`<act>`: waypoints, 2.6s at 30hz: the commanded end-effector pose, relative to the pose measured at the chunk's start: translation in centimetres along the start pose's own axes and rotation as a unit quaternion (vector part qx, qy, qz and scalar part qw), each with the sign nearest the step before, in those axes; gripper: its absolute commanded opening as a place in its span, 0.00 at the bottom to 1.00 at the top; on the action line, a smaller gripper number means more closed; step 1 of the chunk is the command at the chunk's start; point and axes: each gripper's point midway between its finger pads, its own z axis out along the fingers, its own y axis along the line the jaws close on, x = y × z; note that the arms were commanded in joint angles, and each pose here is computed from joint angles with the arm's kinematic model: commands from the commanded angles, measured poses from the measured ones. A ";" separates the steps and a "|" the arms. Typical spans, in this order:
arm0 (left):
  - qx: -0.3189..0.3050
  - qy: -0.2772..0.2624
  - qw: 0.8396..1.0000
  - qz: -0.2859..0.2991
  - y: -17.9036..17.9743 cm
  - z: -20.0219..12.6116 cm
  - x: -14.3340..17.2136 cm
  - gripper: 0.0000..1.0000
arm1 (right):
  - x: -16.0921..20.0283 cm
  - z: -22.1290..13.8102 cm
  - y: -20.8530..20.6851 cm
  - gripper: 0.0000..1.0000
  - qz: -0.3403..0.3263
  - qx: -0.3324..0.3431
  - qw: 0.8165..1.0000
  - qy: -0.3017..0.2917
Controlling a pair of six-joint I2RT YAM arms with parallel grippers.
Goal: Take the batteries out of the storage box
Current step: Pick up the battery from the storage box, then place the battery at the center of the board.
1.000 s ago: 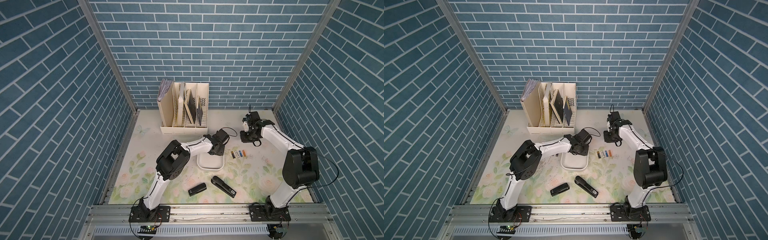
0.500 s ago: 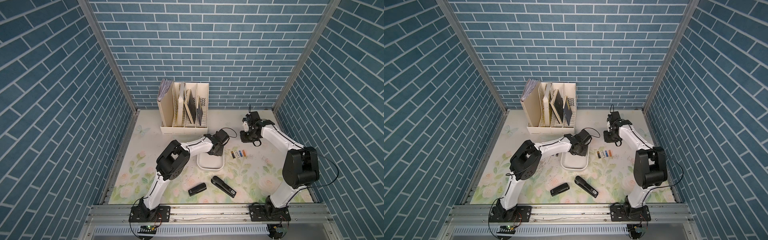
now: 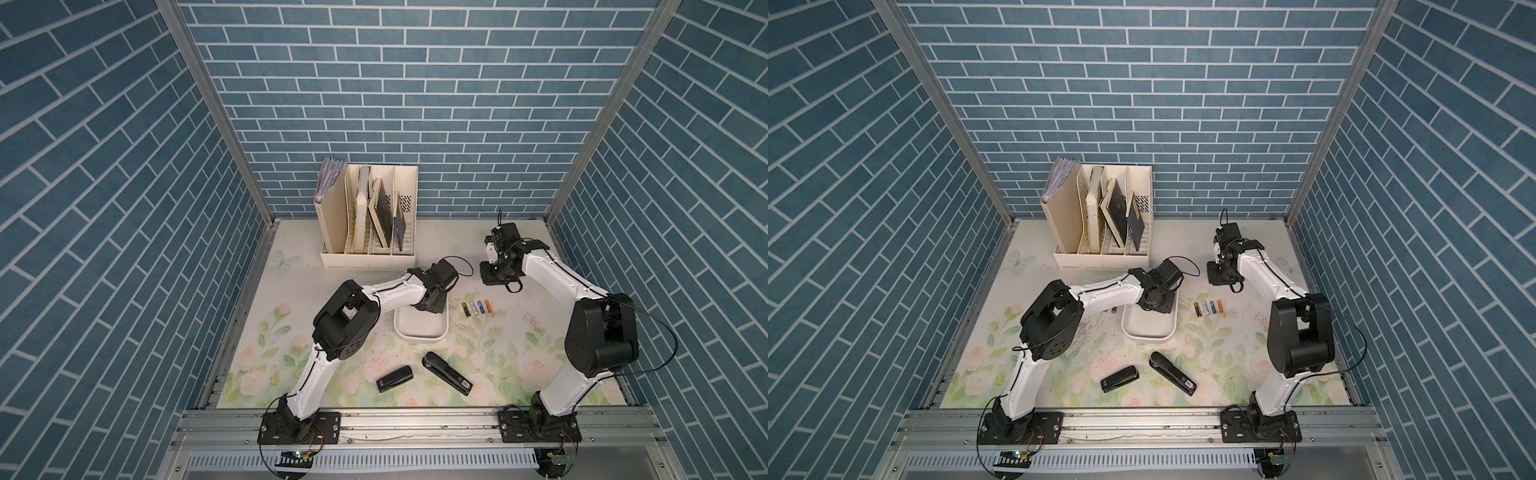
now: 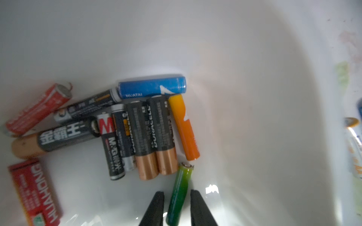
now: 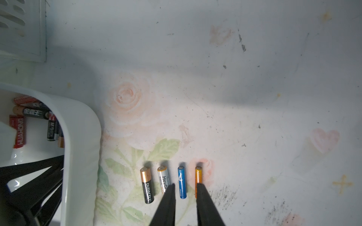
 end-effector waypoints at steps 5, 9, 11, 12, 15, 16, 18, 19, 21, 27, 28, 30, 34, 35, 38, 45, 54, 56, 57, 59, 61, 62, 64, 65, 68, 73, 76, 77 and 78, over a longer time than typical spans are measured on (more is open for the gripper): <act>-0.007 0.021 1.000 0.011 -0.1 1.2 0.9 0.23 | -0.1 -0.8 -0.1 0.23 -0.012 -0.001 1.000 -0.001; -0.008 0.025 1.000 0.011 0.1 1.0 1.1 0.20 | -0.3 -0.8 0.0 0.23 -0.013 -0.002 1.000 -0.003; -0.007 0.024 1.000 0.010 0.0 0.7 1.0 0.19 | -0.4 -0.8 0.0 0.23 -0.012 -0.002 1.000 -0.004; -0.005 0.023 1.000 0.010 0.0 0.5 1.0 0.19 | -0.4 -0.8 0.0 0.23 -0.012 -0.002 1.000 -0.003; 0.000 0.020 1.000 0.008 -0.2 -0.2 0.8 0.19 | -0.3 -0.6 -0.1 0.23 -0.013 -0.001 1.000 -0.002; 0.001 0.019 1.000 0.007 -0.2 -0.5 0.7 0.19 | -0.4 -0.6 0.0 0.23 -0.013 -0.003 1.000 -0.003; 0.004 0.017 1.000 0.006 -0.2 -0.9 0.7 0.19 | -0.4 -0.5 0.0 0.23 -0.013 -0.004 1.000 -0.003; 0.004 0.015 1.000 0.005 -0.1 -1.3 0.7 0.19 | -0.5 -0.5 0.1 0.23 -0.012 -0.005 1.000 -0.004; 0.004 0.015 1.000 0.002 0.1 -1.7 0.9 0.19 | -0.4 -0.5 0.1 0.23 -0.012 -0.006 1.000 -0.004; 0.011 0.005 1.000 -0.011 0.6 -3.5 0.9 0.19 | -0.5 -0.3 0.2 0.23 -0.012 -0.009 1.000 -0.004; 0.013 0.003 1.000 -0.013 0.7 -3.8 0.9 0.19 | -0.5 -0.2 0.2 0.23 -0.011 -0.009 1.000 -0.003; 0.014 0.001 1.000 -0.017 0.9 -4.2 0.7 0.19 | -0.5 -0.2 0.3 0.23 -0.011 -0.010 1.000 -0.004; 0.011 -0.006 1.000 -0.027 2.0 -5.3 0.1 0.18 | -0.6 -0.2 0.3 0.23 -0.012 -0.010 1.000 -0.004; 0.009 -0.008 0.999 -0.031 2.4 -5.6 0.0 0.18 | -0.6 -0.2 0.3 0.23 -0.012 -0.010 1.000 -0.004; 0.005 -0.015 0.999 -0.043 3.9 -6.6 -0.6 0.18 | -0.6 -0.1 0.2 0.23 -0.012 -0.010 1.000 -0.003; -0.017 -0.031 0.996 -0.078 9.1 -9.0 -1.1 0.19 | -1.0 -0.2 0.3 0.23 -0.012 -0.010 1.000 -0.006; -0.065 -0.028 0.989 -0.130 17.7 -10.3 0.6 0.19 | -1.1 -0.2 0.3 0.23 -0.012 -0.011 1.000 -0.004; -0.073 -0.022 0.988 -0.135 19.0 -10.1 1.2 0.19 | -1.1 -0.2 0.3 0.23 -0.012 -0.010 1.000 -0.004; -0.078 -0.019 0.987 -0.138 19.8 -10.0 1.6 0.19 | -1.1 -0.2 0.3 0.23 -0.012 -0.010 1.000 -0.003; -0.083 -0.013 0.986 -0.143 20.8 -9.6 2.2 0.19 | -1.1 -0.3 0.3 0.23 -0.012 -0.008 1.000 -0.003; -0.087 -0.008 0.985 -0.146 21.7 -9.2 2.8 0.19 | -1.1 -0.3 0.2 0.23 -0.012 -0.007 1.000 -0.002; -0.090 -0.003 0.985 -0.147 22.2 -8.8 3.2 0.19 | -1.1 -0.3 0.2 0.23 -0.012 -0.007 1.000 -0.002; -0.094 0.009 0.984 -0.148 22.9 -8.1 3.8 0.19 | -1.0 -0.2 0.2 0.23 -0.011 -0.006 1.000 -0.001; -0.096 0.012 0.984 -0.148 23.2 -7.9 4.1 0.19 | -1.1 -0.3 0.2 0.23 -0.011 -0.006 1.000 -0.001; -0.096 0.021 0.984 -0.151 23.6 -7.1 4.6 0.19 | -1.1 -0.3 0.1 0.23 -0.010 -0.005 1.000 -0.001; -0.085 0.036 0.983 -0.156 23.4 -6.0 5.1 0.19 | -1.1 -0.3 0.0 0.23 -0.010 -0.003 1.000 0.000; -0.079 0.040 0.984 -0.157 23.3 -5.5 5.2 0.19 | -1.0 -0.3 0.1 0.23 -0.010 -0.002 1.000 0.002; -0.078 0.042 0.984 -0.156 23.2 -5.4 5.3 0.19 | -1.0 -0.3 0.0 0.23 -0.009 -0.002 1.000 0.002; -0.077 0.044 0.984 -0.156 23.2 -5.2 5.3 0.19 | -1.0 -0.3 0.1 0.23 -0.009 -0.002 1.000 0.002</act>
